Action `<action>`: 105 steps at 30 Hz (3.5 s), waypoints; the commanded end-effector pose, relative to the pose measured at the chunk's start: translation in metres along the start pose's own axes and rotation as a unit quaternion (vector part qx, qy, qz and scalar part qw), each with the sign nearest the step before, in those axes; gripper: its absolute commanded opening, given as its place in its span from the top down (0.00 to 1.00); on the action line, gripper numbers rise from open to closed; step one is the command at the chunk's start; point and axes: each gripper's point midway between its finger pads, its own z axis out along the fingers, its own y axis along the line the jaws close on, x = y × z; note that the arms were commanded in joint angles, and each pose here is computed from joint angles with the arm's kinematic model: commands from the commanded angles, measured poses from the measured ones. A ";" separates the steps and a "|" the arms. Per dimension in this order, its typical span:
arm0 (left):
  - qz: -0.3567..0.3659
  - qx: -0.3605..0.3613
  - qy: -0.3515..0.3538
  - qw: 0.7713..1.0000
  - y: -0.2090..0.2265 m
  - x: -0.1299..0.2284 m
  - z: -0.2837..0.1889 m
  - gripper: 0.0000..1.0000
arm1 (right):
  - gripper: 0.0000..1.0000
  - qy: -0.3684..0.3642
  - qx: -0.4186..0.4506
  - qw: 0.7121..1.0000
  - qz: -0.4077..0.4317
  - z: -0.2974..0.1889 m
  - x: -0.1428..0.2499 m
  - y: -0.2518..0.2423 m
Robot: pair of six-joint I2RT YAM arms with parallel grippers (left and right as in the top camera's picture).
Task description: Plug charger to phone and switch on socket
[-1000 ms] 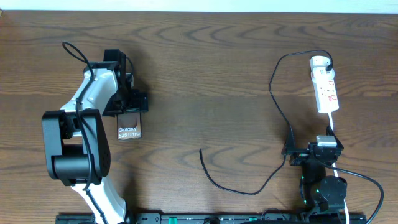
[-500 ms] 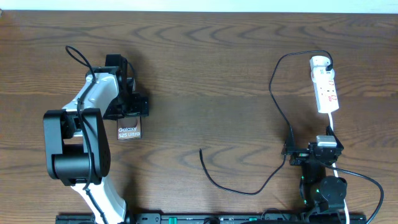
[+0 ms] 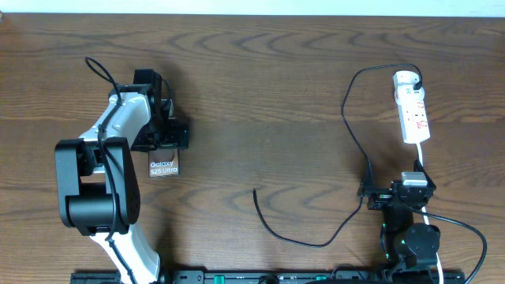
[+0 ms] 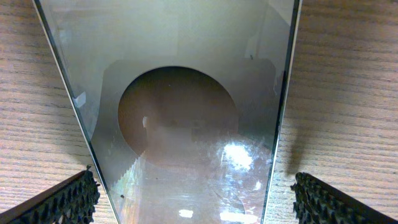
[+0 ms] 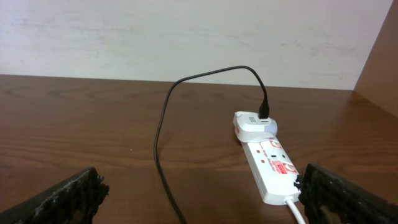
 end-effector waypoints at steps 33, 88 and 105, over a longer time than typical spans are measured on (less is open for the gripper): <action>0.003 -0.003 -0.007 1.000 0.003 0.007 0.020 0.02 | 0.01 0.000 0.004 1.000 -0.006 0.000 0.000 -0.002; 0.003 -0.003 0.016 1.000 0.003 0.027 0.034 0.02 | 0.01 0.000 0.004 1.000 -0.006 0.000 0.000 -0.002; 0.003 -0.003 0.014 1.000 0.003 0.026 0.034 0.02 | 0.01 0.000 0.004 1.000 -0.006 0.000 0.000 -0.002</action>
